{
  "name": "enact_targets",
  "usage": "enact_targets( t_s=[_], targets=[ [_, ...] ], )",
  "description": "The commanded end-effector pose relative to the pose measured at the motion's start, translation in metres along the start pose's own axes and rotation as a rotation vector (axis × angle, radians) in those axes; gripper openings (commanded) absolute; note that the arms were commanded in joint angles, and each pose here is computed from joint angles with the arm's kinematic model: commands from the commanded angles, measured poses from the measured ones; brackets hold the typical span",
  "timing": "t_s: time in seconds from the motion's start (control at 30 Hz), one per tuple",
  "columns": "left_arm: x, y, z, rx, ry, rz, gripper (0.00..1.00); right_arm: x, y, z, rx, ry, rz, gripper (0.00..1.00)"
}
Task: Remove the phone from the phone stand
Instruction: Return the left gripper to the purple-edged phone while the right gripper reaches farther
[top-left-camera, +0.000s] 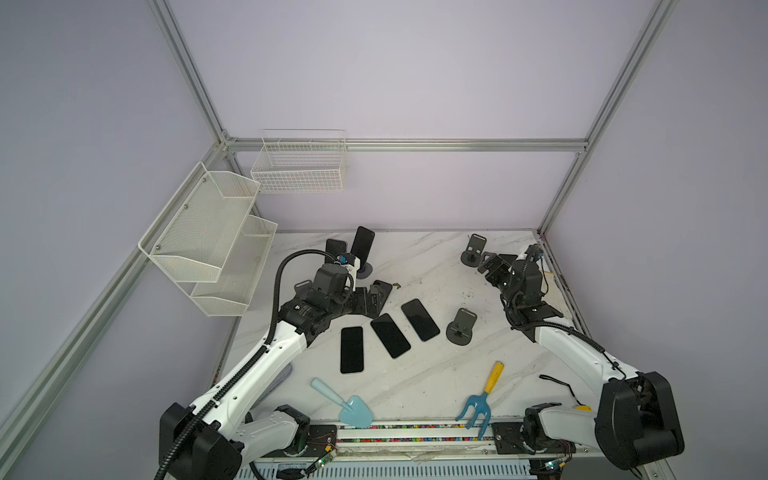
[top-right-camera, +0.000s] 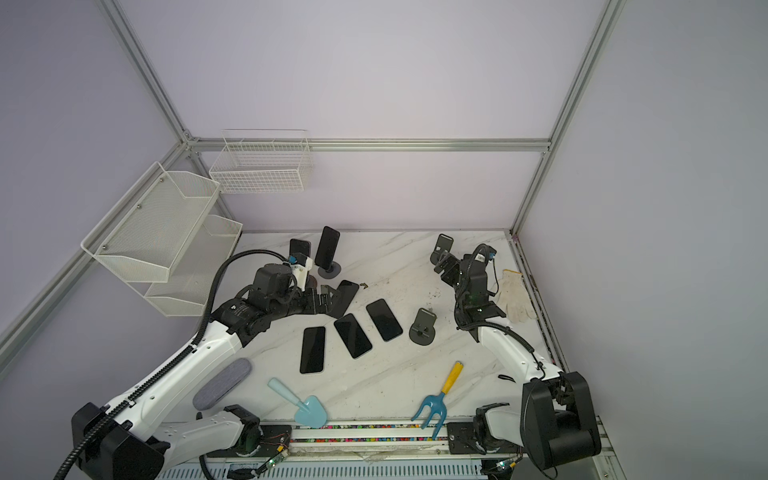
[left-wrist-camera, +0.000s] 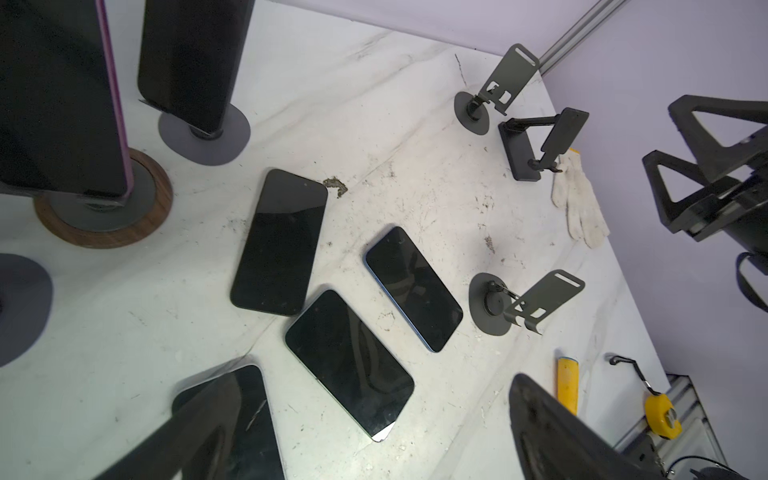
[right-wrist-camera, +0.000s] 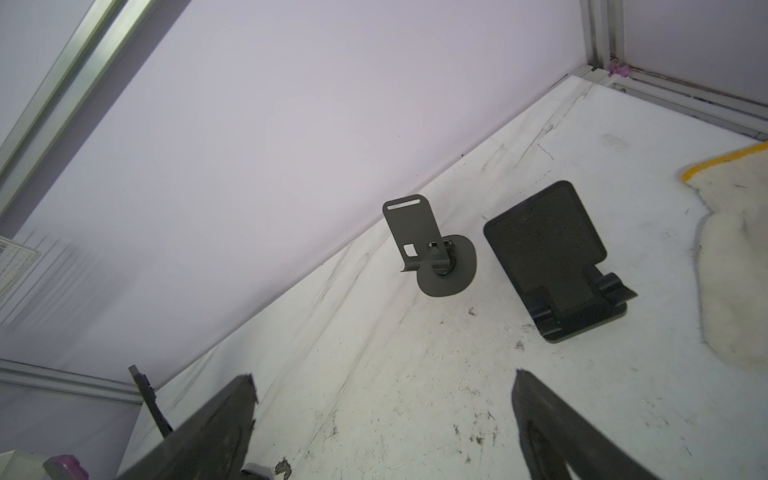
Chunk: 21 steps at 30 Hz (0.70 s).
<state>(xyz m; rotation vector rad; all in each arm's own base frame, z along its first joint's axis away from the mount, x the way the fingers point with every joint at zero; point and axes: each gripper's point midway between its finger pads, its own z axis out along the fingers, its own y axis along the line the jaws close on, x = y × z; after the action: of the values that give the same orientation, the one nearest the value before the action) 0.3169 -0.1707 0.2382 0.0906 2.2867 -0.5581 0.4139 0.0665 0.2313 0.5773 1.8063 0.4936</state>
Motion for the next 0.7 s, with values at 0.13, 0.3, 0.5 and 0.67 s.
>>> enact_targets(
  t_s=[0.13, 0.3, 0.5, 0.67],
  targets=[
    [-0.107, 0.0, -0.036, -0.076, -0.174, 0.178, 1.0, -0.008, 0.03, 0.001, -0.093, 0.039, -0.038, 0.97],
    [-0.154, 0.025, -0.033, -0.121, -0.224, 0.18, 1.0, -0.021, 0.043, -0.014, -0.135, 0.023, -0.076, 0.97],
    [-0.17, 0.059, 0.004, -0.163, -0.211, 0.217, 1.0, -0.038, 0.043, -0.031, -0.133, -0.055, -0.16, 0.97],
    [-0.174, 0.075, 0.022, -0.128, -0.216, 0.211, 1.0, -0.027, 0.052, -0.026, -0.224, -0.065, -0.209, 0.97]
  ],
)
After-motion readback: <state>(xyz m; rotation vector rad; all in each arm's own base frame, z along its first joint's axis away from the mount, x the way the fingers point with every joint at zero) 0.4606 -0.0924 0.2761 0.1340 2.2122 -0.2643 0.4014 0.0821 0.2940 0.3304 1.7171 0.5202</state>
